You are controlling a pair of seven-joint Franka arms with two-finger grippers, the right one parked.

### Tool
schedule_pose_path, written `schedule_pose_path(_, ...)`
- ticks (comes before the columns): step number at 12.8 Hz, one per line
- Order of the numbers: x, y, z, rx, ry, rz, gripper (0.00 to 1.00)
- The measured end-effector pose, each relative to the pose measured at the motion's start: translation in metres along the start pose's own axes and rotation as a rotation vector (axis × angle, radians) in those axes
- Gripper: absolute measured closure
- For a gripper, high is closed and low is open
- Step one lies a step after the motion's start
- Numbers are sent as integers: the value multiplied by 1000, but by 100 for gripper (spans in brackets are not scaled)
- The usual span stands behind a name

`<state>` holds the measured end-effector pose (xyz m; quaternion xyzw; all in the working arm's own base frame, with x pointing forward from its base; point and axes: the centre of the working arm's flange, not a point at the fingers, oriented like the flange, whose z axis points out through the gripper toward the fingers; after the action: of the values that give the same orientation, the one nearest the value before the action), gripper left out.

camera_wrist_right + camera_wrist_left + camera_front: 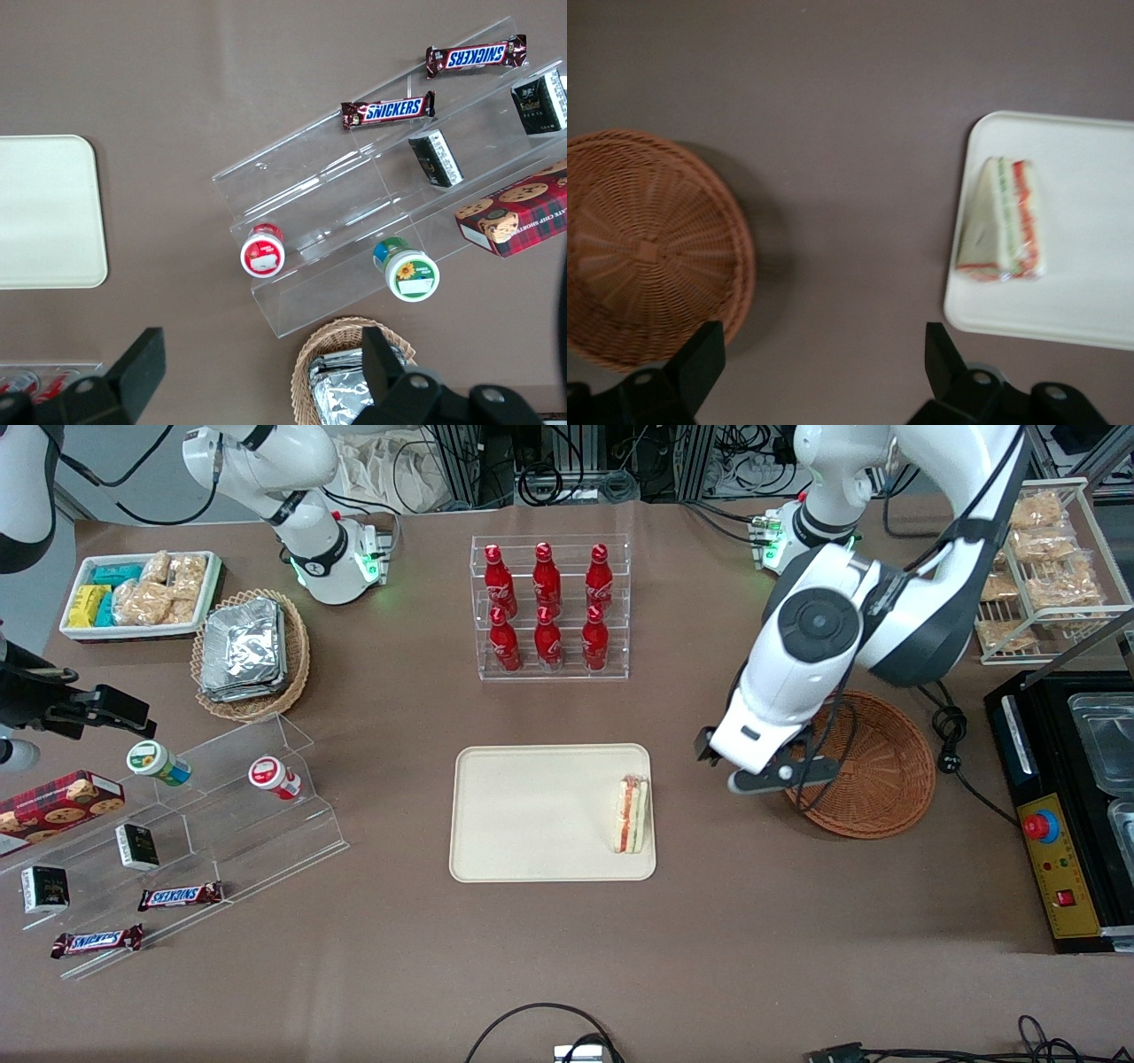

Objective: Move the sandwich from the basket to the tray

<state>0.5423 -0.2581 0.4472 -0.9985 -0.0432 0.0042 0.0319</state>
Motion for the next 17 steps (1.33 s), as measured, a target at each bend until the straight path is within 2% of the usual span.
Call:
schedule_pose_path(3,-4,-61,-18,41,-20,51,0)
schedule_pose_path(5,5,-108,-28,65,-66,88,0)
schedule_pose_path(6,11,-126,-33,65,-78,100,0)
schedule_pose_path(9,31,-166,-55,36,-52,93,0)
schedule_pose_path(13,51,-184,-75,-4,-89,80,0)
schedule_pose_path(17,58,-186,-72,-18,-100,81,0)
